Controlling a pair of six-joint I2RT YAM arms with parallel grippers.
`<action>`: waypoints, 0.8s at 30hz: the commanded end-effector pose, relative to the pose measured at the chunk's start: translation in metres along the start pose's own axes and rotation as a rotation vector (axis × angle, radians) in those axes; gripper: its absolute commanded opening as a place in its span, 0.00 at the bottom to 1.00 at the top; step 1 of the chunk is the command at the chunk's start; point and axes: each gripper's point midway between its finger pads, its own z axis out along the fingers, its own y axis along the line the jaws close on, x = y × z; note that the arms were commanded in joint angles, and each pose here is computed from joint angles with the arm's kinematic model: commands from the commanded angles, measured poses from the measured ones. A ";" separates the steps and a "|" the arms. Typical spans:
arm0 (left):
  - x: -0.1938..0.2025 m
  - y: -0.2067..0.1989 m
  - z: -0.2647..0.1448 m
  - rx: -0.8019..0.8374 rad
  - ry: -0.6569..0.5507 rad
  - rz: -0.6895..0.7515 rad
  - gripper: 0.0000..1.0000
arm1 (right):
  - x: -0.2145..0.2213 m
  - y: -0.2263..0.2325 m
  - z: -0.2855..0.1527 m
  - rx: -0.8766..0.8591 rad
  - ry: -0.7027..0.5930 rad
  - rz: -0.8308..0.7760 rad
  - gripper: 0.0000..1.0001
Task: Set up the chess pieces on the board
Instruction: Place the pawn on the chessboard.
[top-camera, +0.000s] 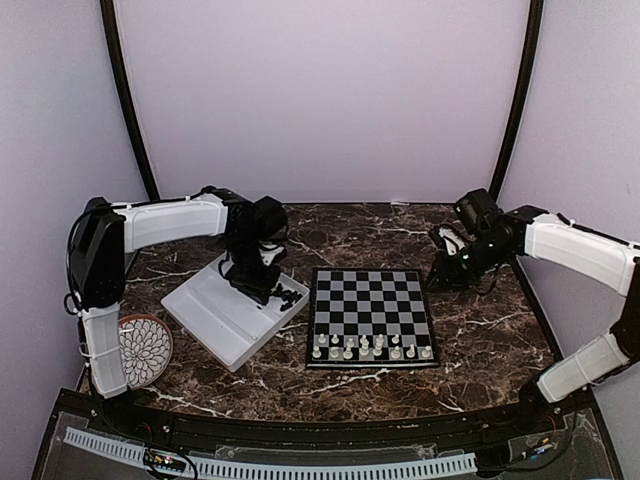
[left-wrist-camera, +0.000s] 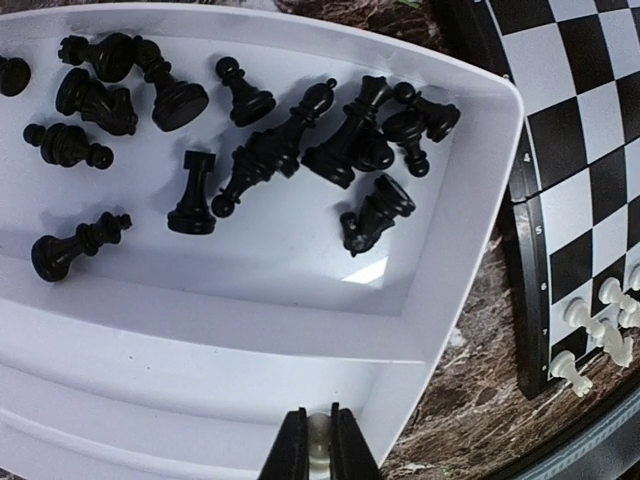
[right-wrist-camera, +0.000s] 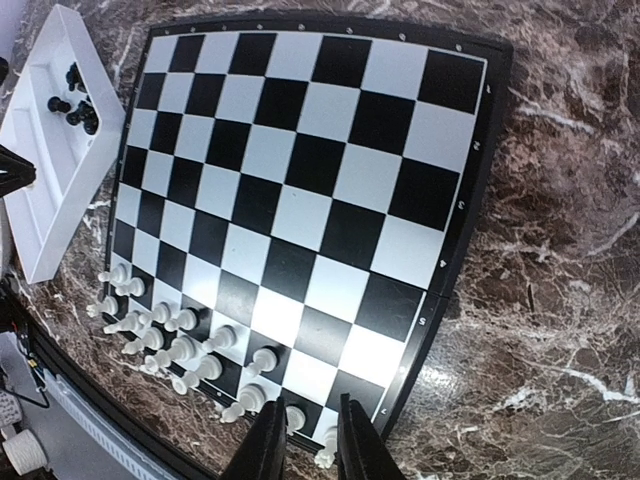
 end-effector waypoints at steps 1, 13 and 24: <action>-0.007 -0.017 -0.038 0.102 -0.083 -0.003 0.07 | -0.026 0.035 -0.023 -0.101 -0.107 -0.059 0.20; -0.074 -0.130 -0.129 0.581 -0.638 0.270 0.06 | -0.036 0.058 -0.043 -0.162 -0.175 -0.104 0.21; -0.118 -0.189 -0.089 0.522 -0.901 0.431 0.04 | -0.023 0.044 -0.062 -0.073 -0.183 -0.102 0.20</action>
